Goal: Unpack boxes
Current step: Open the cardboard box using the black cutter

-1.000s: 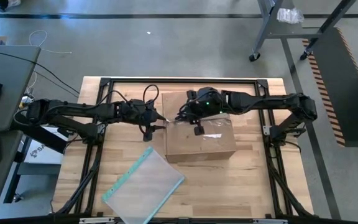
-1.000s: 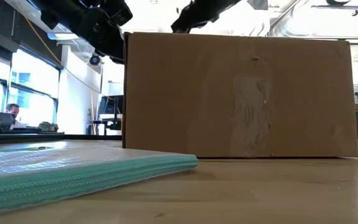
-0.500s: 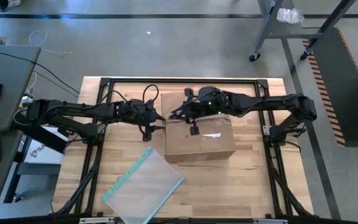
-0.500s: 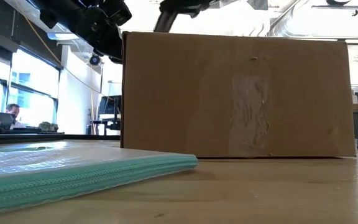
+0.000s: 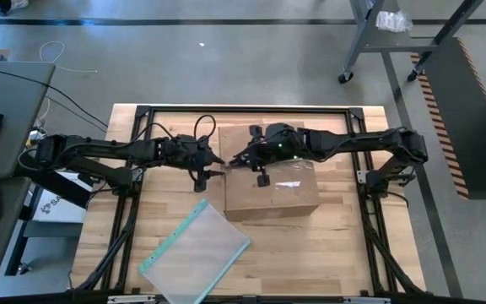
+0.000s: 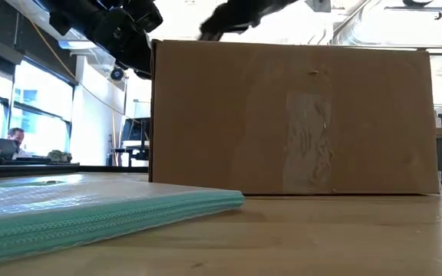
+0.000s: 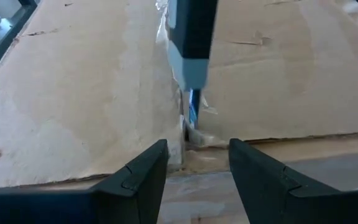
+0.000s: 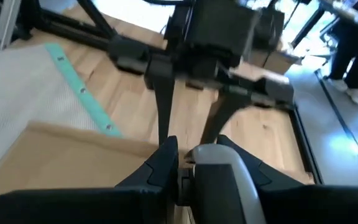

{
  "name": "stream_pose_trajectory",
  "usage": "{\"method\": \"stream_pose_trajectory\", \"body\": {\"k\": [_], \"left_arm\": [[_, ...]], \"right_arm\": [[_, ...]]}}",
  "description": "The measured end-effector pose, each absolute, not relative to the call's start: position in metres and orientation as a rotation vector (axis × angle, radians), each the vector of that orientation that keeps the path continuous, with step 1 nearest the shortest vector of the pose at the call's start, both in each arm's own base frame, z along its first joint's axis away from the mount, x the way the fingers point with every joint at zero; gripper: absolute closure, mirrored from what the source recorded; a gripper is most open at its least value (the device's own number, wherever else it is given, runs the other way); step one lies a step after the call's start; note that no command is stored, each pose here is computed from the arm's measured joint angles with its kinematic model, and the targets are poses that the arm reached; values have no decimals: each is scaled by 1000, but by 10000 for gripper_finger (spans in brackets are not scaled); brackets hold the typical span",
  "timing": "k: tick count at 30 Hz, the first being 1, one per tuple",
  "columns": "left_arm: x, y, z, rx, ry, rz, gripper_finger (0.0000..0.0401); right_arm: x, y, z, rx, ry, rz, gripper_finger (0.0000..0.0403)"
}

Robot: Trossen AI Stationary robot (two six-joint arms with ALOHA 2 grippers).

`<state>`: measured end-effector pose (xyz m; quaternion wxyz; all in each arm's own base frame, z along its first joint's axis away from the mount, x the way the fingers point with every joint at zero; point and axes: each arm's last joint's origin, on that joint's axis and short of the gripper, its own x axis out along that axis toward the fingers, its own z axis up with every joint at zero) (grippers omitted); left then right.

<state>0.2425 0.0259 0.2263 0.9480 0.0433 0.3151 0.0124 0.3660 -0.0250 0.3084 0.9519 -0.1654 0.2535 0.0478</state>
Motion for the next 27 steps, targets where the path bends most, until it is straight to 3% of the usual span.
{"method": "stream_pose_trajectory", "body": {"k": [17,27], "left_arm": [[243,26,226,91,643,33,243],[242,26,226,89,648,43,243]], "right_arm": [[284,-16,343,-254,789,-14,331],[195,-4,369,-90,960,-196,331]]}}
